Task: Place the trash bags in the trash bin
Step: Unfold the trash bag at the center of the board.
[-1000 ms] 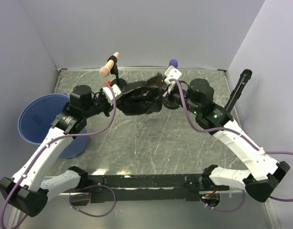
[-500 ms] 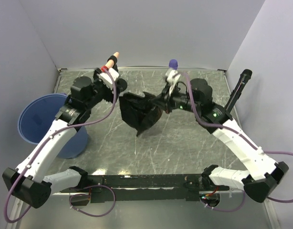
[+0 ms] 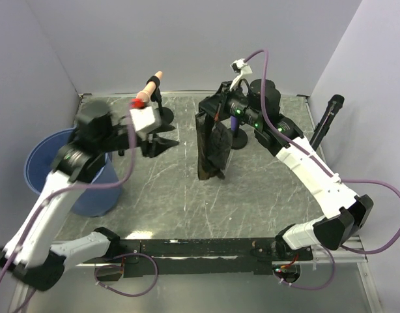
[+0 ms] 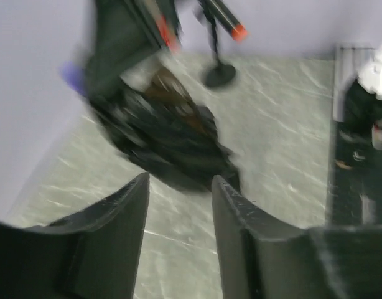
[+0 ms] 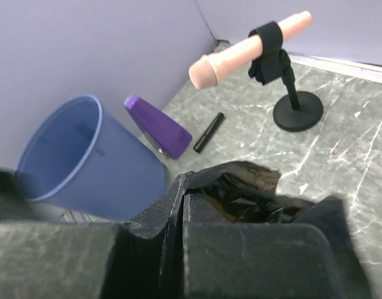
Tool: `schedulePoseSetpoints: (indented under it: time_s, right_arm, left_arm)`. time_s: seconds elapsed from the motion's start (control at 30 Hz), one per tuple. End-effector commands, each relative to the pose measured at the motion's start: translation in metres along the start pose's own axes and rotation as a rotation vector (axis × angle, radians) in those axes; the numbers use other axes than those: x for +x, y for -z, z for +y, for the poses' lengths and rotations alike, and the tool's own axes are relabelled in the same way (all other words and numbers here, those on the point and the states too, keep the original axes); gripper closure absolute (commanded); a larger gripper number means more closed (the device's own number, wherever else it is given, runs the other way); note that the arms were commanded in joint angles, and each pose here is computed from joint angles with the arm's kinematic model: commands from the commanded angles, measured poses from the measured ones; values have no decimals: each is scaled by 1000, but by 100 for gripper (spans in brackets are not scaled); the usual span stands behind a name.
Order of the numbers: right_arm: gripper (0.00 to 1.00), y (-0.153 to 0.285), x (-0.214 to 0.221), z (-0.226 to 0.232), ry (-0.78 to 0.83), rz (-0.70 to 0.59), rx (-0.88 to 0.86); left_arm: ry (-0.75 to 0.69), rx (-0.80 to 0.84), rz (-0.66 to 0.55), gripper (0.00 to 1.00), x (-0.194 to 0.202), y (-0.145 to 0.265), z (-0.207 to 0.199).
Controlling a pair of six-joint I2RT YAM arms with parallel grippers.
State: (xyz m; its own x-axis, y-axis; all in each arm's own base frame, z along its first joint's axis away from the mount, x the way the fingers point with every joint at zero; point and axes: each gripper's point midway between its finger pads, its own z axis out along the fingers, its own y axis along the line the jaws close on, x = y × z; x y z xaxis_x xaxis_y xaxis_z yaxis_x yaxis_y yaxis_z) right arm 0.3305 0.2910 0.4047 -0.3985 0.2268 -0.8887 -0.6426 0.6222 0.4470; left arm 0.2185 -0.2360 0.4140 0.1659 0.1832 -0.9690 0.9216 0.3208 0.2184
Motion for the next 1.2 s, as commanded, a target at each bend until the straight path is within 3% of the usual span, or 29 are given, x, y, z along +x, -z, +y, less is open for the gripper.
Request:
schedulePoseSetpoints:
  time_s: [0.0, 0.37, 0.7, 0.83, 0.9, 0.97, 1.0, 1.07, 1.17]
  right_arm:
    - [100, 4, -37, 19, -40, -105, -36]
    - [100, 9, -42, 23, -13, -121, -39]
    - [100, 5, -47, 23, -22, -135, -39]
    - [100, 5, -48, 22, -18, -140, -38]
    - [100, 5, -48, 21, -17, -143, -32]
    - [100, 5, -47, 18, -12, -143, -27]
    - [100, 6, -46, 16, -8, -142, -21]
    - [100, 5, -43, 10, 6, -137, -10]
    - [65, 4, -42, -2, 98, -139, 7]
  left_arm:
    - [242, 149, 109, 38, 52, -31, -13]
    - [279, 127, 14, 17, 69, -80, 10]
    - [320, 104, 0, 19, 87, -119, 19]
    - [325, 107, 20, 42, 97, -127, 21]
    - [315, 125, -1, 63, 93, -130, 20]
    - [317, 148, -4, 94, 91, -130, 17]
    - [320, 158, -2, 99, 90, -129, 15]
    - [327, 170, -4, 99, 88, -127, 13]
    - [344, 198, -8, 99, 79, -120, 6]
